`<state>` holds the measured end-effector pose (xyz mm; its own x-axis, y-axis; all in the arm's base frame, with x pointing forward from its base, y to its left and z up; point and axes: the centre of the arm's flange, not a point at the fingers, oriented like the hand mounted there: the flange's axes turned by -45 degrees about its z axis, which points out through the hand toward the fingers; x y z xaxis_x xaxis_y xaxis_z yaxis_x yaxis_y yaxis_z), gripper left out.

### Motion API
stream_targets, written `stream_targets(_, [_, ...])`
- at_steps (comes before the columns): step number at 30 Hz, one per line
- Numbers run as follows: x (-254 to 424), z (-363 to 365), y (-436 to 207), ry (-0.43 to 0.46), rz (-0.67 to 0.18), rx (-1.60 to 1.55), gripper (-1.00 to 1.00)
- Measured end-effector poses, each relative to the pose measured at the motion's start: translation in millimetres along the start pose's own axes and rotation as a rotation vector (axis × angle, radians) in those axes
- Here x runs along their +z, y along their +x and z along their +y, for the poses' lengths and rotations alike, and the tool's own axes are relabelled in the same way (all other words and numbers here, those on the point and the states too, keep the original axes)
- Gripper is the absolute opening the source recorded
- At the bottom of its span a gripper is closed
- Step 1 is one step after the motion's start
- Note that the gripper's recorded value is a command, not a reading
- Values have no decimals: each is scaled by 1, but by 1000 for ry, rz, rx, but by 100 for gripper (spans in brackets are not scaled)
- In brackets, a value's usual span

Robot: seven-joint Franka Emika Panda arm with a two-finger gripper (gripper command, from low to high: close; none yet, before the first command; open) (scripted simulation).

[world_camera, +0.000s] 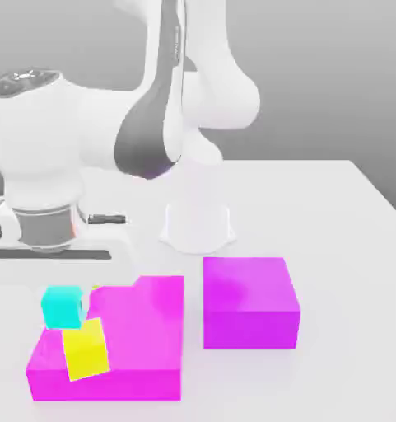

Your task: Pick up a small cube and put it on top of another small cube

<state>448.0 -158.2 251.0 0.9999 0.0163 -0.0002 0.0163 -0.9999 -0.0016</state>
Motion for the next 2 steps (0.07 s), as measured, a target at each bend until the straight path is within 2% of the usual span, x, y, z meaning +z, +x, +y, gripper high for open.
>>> stream_targets(2, [0,0,0,0,0,0,100])
